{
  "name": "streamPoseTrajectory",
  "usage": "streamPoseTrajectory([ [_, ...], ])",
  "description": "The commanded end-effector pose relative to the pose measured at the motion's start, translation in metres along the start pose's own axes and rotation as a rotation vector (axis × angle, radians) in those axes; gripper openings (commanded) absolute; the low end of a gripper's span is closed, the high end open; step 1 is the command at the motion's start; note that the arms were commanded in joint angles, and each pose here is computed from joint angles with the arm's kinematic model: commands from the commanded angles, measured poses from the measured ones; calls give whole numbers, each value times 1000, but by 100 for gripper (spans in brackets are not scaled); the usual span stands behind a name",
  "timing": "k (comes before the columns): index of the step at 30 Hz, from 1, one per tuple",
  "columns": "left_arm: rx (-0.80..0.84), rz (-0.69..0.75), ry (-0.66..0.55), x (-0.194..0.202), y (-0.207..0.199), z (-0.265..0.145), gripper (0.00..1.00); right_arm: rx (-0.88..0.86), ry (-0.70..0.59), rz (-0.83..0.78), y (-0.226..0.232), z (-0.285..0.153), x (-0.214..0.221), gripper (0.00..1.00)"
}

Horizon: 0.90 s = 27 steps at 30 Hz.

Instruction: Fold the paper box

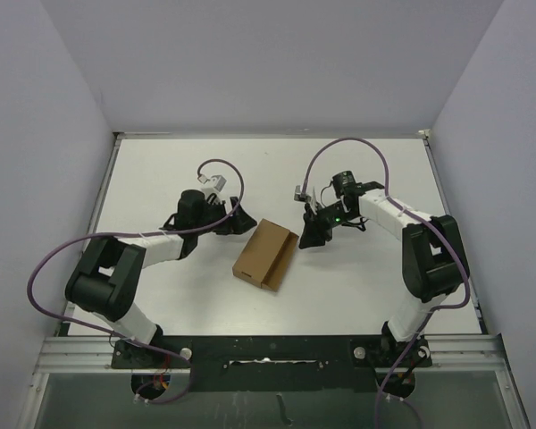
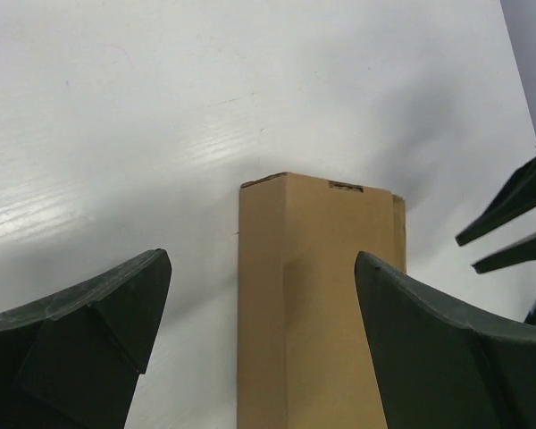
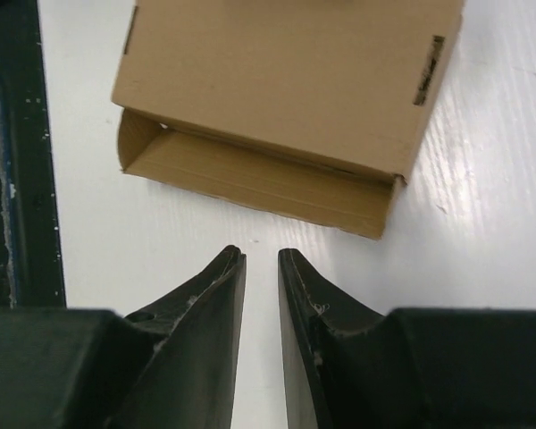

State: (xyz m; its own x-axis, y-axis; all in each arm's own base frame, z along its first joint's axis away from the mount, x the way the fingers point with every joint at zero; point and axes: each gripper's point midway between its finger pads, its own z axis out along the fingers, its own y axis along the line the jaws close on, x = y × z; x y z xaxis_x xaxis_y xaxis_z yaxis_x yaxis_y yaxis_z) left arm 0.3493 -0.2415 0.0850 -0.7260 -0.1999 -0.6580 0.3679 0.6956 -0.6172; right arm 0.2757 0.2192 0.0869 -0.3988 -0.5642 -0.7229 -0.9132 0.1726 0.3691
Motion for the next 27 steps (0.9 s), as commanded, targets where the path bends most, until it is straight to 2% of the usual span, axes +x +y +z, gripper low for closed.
streamPoseTrajectory([
  [1, 21, 106, -219, -38, -7, -7, 85, -117, -93, -76, 28, -5, -29, 24],
  [6, 34, 134, -276, -50, -8, -3, 85, -139, -108, -94, 33, -6, -32, 25],
  [9, 46, 156, -316, -59, -12, -3, 89, -139, -111, -104, 33, -7, -32, 25],
  [11, 43, 178, -350, -65, -12, -5, 97, -147, -109, -107, 34, -7, -31, 25],
  [22, 57, 183, -384, -70, -10, -7, 98, -174, -106, -131, 38, -1, -29, 25],
  [27, 83, 130, -372, -68, -4, -11, 98, -181, -101, -162, 42, 2, -28, 25],
])
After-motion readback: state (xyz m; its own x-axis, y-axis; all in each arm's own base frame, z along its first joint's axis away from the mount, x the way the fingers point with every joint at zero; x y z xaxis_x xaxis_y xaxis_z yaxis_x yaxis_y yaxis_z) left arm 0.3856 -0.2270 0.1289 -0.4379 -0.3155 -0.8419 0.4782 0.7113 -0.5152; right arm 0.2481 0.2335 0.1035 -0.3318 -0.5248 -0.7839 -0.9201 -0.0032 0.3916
